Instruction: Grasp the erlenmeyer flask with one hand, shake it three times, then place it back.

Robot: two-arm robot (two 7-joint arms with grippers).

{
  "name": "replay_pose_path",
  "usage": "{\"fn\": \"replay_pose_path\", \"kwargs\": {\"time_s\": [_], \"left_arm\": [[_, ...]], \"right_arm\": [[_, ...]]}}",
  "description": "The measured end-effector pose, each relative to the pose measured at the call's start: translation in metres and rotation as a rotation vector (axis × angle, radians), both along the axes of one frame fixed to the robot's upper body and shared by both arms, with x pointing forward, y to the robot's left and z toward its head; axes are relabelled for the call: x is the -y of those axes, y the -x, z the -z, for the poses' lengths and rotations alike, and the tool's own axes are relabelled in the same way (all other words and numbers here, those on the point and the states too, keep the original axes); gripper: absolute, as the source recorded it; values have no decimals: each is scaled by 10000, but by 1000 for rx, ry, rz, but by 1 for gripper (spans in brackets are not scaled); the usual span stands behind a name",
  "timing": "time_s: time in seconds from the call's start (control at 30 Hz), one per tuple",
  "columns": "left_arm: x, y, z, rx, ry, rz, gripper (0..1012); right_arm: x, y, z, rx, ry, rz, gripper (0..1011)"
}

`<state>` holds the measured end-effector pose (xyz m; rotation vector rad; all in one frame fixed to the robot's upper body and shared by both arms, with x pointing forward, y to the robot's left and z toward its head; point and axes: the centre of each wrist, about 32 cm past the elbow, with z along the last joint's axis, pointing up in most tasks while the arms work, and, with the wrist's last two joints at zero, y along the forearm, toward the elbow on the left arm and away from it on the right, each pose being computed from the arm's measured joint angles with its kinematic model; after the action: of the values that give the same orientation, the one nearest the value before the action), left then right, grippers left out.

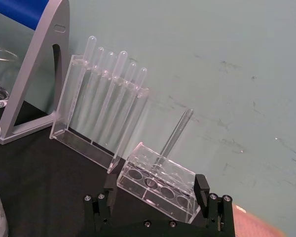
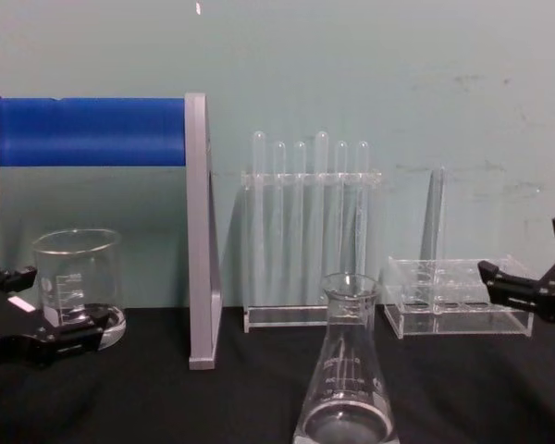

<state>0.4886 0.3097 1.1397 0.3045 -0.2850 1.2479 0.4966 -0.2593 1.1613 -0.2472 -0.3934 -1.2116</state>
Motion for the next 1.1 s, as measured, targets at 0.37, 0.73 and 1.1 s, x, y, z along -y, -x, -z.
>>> {"fn": "replay_pose_path", "kwargs": {"time_s": [0.37, 0.73, 1.1], "left_arm": [[0, 0, 0, 0, 0, 0, 1001], [0, 0, 0, 0, 0, 0, 1001], [0, 0, 0, 0, 0, 0, 1001]], "right_arm": [[5, 3, -2, -3, -4, -1, 1003], [7, 6, -3, -5, -5, -1, 1002], [7, 6, -3, -5, -6, -1, 1002]]}}
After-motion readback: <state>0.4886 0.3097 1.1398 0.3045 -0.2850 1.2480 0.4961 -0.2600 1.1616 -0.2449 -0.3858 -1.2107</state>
